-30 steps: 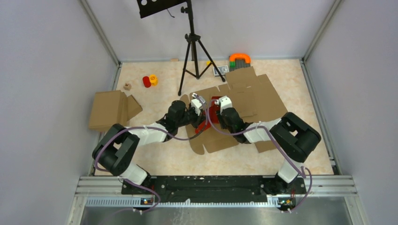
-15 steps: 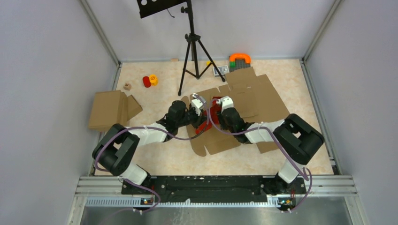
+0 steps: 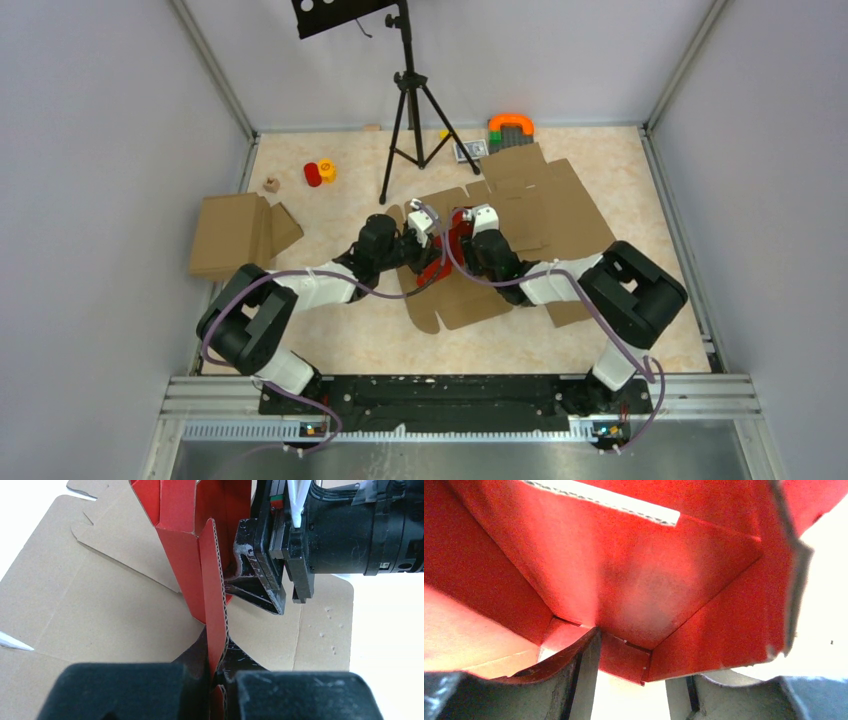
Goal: Fold the paper box
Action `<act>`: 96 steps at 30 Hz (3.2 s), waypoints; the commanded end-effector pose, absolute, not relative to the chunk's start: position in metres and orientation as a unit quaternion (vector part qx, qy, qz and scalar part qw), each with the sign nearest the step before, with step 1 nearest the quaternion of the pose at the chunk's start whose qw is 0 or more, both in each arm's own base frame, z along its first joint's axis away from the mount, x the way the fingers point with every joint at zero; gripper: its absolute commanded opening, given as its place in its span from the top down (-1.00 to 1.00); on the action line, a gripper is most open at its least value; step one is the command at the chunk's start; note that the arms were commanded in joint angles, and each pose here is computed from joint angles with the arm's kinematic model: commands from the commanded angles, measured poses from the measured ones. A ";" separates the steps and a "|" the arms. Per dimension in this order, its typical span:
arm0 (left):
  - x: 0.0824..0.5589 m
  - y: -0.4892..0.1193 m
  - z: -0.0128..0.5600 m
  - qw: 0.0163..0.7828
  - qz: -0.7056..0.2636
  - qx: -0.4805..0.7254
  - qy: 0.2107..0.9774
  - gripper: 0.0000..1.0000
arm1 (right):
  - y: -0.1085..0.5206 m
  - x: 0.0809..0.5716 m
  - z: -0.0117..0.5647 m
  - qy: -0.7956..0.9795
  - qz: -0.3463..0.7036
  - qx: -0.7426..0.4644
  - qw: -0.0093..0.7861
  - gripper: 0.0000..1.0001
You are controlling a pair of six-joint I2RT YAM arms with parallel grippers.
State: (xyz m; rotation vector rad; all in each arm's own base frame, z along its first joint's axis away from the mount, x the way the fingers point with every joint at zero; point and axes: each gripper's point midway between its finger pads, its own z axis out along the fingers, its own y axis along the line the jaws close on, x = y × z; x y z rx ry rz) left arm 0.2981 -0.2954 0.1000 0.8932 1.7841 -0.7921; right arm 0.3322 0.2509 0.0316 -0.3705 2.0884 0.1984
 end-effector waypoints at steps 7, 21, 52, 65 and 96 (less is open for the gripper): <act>0.266 -0.313 0.082 0.409 -0.371 0.398 0.733 1.00 | 0.292 0.301 0.009 0.856 0.132 -0.214 0.452 -0.03; 0.267 -0.312 0.082 0.410 -0.364 0.396 0.736 1.00 | 0.269 0.300 -0.005 0.868 0.035 -0.229 0.439 -0.04; 0.270 -0.306 0.089 0.411 -0.339 0.415 0.737 1.00 | 0.250 0.305 0.136 0.812 0.175 -0.131 0.541 -0.48; 0.268 -0.305 0.104 0.408 -0.335 0.425 0.735 1.00 | 0.213 0.279 0.211 0.777 0.217 -0.231 0.543 -0.56; 0.287 -0.307 0.145 0.428 -0.316 0.395 0.749 0.41 | 0.237 0.309 0.179 0.840 0.193 -0.299 0.409 0.51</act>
